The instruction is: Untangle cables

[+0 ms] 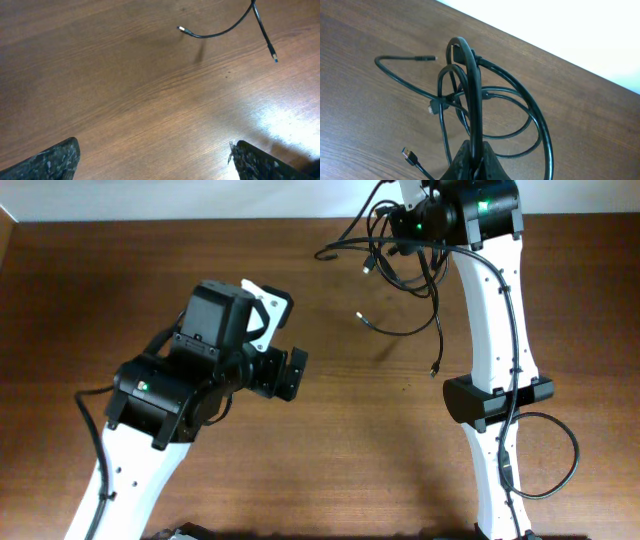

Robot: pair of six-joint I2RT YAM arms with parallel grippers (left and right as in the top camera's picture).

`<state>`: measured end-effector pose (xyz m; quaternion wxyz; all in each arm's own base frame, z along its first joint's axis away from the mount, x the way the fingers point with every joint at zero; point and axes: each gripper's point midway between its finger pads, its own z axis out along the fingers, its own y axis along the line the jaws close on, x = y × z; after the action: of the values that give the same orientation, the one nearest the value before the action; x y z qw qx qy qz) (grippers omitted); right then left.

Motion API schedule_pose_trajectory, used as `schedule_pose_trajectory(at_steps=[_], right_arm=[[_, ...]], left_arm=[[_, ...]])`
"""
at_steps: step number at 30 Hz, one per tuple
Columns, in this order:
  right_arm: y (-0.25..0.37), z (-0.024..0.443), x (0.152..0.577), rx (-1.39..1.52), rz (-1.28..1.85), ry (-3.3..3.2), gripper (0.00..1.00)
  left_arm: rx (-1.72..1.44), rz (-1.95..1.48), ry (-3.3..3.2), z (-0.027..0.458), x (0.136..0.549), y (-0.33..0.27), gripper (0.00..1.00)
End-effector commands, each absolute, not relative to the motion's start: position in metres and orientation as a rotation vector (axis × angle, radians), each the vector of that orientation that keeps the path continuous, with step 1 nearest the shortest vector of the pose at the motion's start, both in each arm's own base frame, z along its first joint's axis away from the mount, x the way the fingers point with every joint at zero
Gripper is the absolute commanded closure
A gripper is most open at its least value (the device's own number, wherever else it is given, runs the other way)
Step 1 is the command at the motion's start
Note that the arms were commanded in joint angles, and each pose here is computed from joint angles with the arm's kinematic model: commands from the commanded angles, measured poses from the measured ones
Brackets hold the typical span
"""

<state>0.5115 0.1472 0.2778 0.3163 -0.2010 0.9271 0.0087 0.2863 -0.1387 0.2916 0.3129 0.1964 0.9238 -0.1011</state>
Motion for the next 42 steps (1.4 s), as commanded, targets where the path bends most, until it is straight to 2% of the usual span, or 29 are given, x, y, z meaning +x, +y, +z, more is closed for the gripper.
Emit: schedule_pose_trajectory(at_steps=[1, 13, 18, 25, 32, 39, 42], right_arm=[[0.143, 0.333, 0.496, -0.481, 0.033, 2.325, 0.96], [0.141, 0.330, 0.489, -0.486, 0.026, 2.351, 0.96], [0.136, 0.328, 0.488, -0.477, -0.007, 2.366, 0.96], [0.135, 0.327, 0.487, -0.478, -0.007, 2.369, 0.96], [0.134, 0.324, 0.484, -0.482, -0.009, 2.386, 0.96], [0.135, 0.324, 0.483, -0.483, -0.009, 2.389, 0.96], [0.134, 0.324, 0.483, -0.483, -0.009, 2.390, 0.96]], left_arm=[[0.495, -0.264, 2.421, 0.296, 0.294, -0.143, 0.01], [0.538, -0.404, 2.388, 0.270, 0.392, -0.207, 0.01], [0.562, -0.394, 2.384, 0.291, 0.428, -0.223, 0.01], [0.565, -0.397, 2.323, 0.310, 0.455, -0.234, 0.01], [0.529, -0.496, 2.410, 0.270, 0.480, -0.221, 0.01], [0.406, -0.359, 2.485, 0.254, 0.499, -0.158, 0.01], [0.410, -0.289, 2.486, 0.249, 0.504, -0.150, 0.01]])
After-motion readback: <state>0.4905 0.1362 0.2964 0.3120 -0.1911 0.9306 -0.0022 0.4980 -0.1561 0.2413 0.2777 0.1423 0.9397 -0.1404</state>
